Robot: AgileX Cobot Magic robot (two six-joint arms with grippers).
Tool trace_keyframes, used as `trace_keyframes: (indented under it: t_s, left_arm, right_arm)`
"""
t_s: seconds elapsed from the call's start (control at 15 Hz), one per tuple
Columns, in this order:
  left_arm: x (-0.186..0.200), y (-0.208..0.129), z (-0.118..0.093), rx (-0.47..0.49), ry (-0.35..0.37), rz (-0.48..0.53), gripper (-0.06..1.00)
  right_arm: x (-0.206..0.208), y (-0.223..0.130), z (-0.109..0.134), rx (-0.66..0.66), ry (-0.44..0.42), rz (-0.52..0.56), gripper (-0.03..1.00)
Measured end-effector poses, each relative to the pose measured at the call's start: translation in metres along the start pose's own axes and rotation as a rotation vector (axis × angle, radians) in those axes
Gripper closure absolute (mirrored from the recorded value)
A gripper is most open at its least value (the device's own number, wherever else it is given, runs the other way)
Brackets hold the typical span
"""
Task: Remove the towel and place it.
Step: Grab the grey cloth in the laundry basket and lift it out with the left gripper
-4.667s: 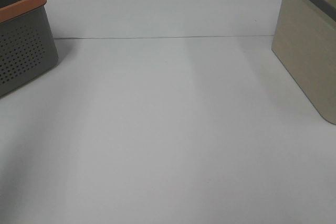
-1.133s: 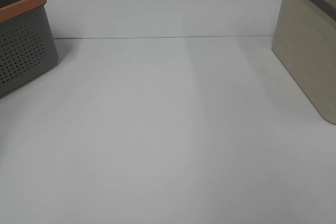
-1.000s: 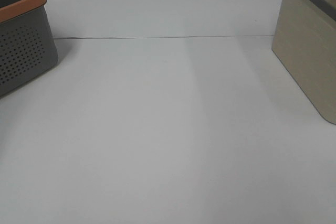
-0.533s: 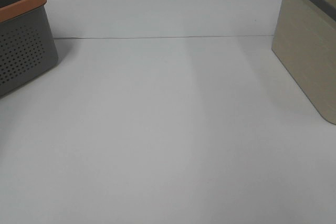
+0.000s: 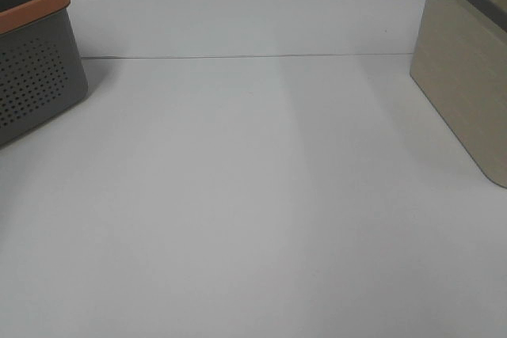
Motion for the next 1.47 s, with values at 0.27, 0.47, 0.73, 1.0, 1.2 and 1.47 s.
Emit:
trace_keyframes:
  t_s: [0.27,0.47,0.73,1.0,1.2,1.47]
  left_arm:
    - [0.025,0.014,-0.003,-0.03,0.037,-0.046,0.94]
    - [0.065,0.038,-0.013,-0.083,0.092,-0.129,0.94]
    - [0.108,0.062,-0.031,-0.148,0.146,-0.222,0.94]
    - [0.168,0.091,-0.049,-0.178,0.278,-0.41,0.94]
    - [0.197,0.104,-0.058,-0.197,0.351,-0.515,0.94]
    - [0.223,0.133,-0.082,-0.24,0.42,-0.68,0.94]
  right_arm:
    - [0.0,0.0,0.0,0.0,0.0,0.0,0.2]
    - [0.0,0.0,0.0,0.0,0.0,0.0,0.2]
    - [0.0,0.0,0.0,0.0,0.0,0.0,0.2]
    - [0.0,0.0,0.0,0.0,0.0,0.0,0.2]
    - [0.0,0.0,0.0,0.0,0.0,0.0,0.2]
    - [0.0,0.0,0.0,0.0,0.0,0.0,0.2]
Point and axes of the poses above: a point on each arm's last joint axis where the gripper is mounted, x pointing back along that axis away from the gripper, z along the wrist's bending axis when the last joint is at zero, y = z × x, the point moved 2 cm from there along -x, pointing out along that axis toward the gripper, and after that the axes turned 5 degrees about -x, right-handed, at the moved point
